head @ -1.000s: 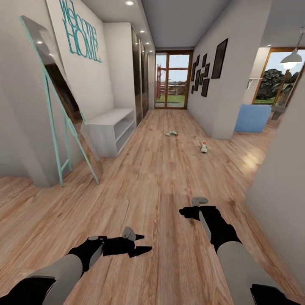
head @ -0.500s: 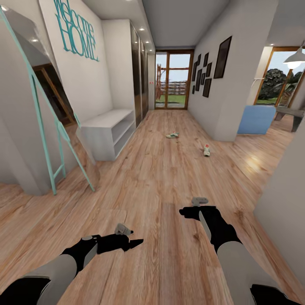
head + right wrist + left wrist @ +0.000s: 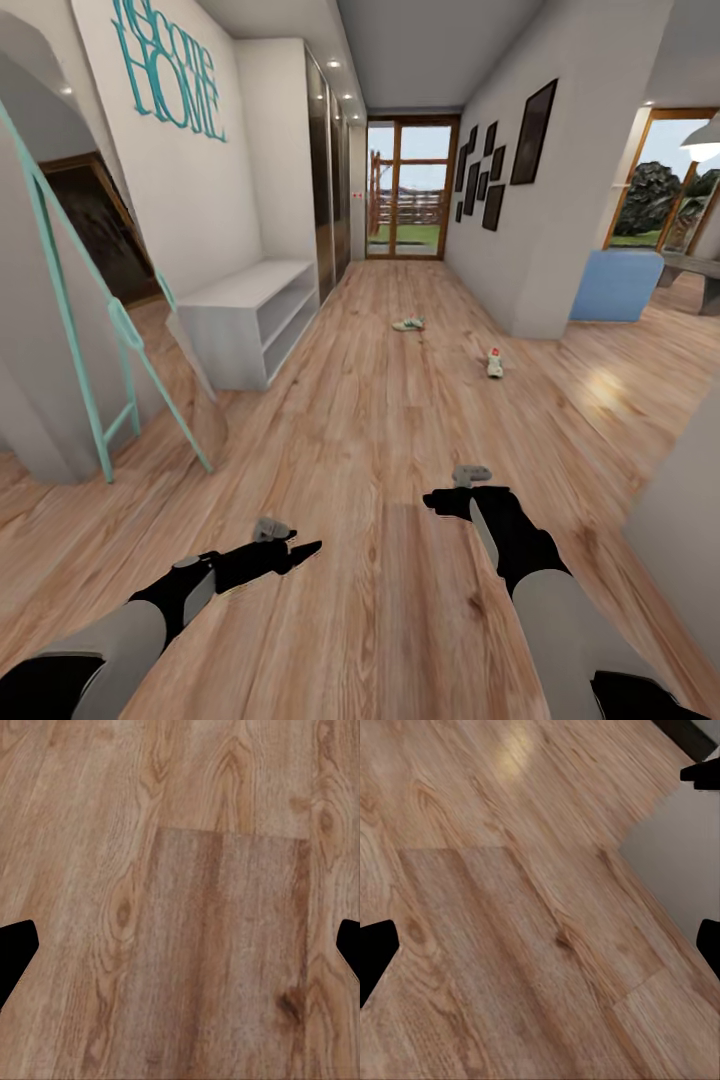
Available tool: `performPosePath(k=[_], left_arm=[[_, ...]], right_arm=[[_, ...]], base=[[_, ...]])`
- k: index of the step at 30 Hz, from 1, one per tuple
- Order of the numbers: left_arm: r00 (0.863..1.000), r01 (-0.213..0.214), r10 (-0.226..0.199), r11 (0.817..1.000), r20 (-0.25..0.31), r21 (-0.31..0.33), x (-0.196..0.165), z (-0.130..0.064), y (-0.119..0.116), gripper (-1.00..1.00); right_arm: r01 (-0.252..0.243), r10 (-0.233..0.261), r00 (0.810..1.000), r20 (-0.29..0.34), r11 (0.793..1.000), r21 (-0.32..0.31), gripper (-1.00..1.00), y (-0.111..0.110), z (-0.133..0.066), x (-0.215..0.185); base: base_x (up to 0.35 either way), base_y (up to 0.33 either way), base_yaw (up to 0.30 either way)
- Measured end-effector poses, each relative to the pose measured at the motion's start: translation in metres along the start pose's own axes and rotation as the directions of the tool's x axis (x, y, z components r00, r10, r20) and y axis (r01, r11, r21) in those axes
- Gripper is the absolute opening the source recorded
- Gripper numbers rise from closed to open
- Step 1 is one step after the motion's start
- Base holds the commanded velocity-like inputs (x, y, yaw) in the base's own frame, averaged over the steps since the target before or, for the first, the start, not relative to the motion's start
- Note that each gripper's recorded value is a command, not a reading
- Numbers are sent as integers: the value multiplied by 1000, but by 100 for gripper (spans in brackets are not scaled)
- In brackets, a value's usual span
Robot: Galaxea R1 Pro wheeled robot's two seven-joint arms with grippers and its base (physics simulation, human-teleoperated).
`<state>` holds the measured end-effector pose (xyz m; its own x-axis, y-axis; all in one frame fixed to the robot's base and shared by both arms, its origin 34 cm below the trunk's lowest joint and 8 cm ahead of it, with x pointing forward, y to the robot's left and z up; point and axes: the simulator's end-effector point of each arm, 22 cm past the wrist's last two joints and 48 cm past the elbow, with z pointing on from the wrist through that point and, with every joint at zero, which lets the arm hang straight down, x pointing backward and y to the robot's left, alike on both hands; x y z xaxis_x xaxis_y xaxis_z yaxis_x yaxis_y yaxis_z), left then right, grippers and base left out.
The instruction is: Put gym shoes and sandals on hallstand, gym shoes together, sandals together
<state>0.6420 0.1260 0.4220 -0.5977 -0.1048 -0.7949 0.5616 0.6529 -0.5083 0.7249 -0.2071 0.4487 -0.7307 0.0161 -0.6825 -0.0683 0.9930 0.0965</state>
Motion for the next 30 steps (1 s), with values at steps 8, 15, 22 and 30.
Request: performPosePath(k=[8,15,22,30], left_arm=[[1000,5,-3,989,9,-149,-2,-3,33,100],[1000,5,-4,988,9,-155,-2,-3,34,100],[1000,5,-4,988,9,-155,-2,-3,34,100],[1000,6,-5,988,10,-155,-2,-2,34,100]], right_arm=[[12,-12,999,50,1000,2,100,0,0,-11],[13,-13,997,71,1000,2,100,0,-1,-16],[13,-13,997,74,1000,2,100,0,-1,-17],[14,-14,997,75,1000,2,100,1,-1,-17]], base=[[348,0,0],[348,0,0],[348,0,0],[348,0,-60]])
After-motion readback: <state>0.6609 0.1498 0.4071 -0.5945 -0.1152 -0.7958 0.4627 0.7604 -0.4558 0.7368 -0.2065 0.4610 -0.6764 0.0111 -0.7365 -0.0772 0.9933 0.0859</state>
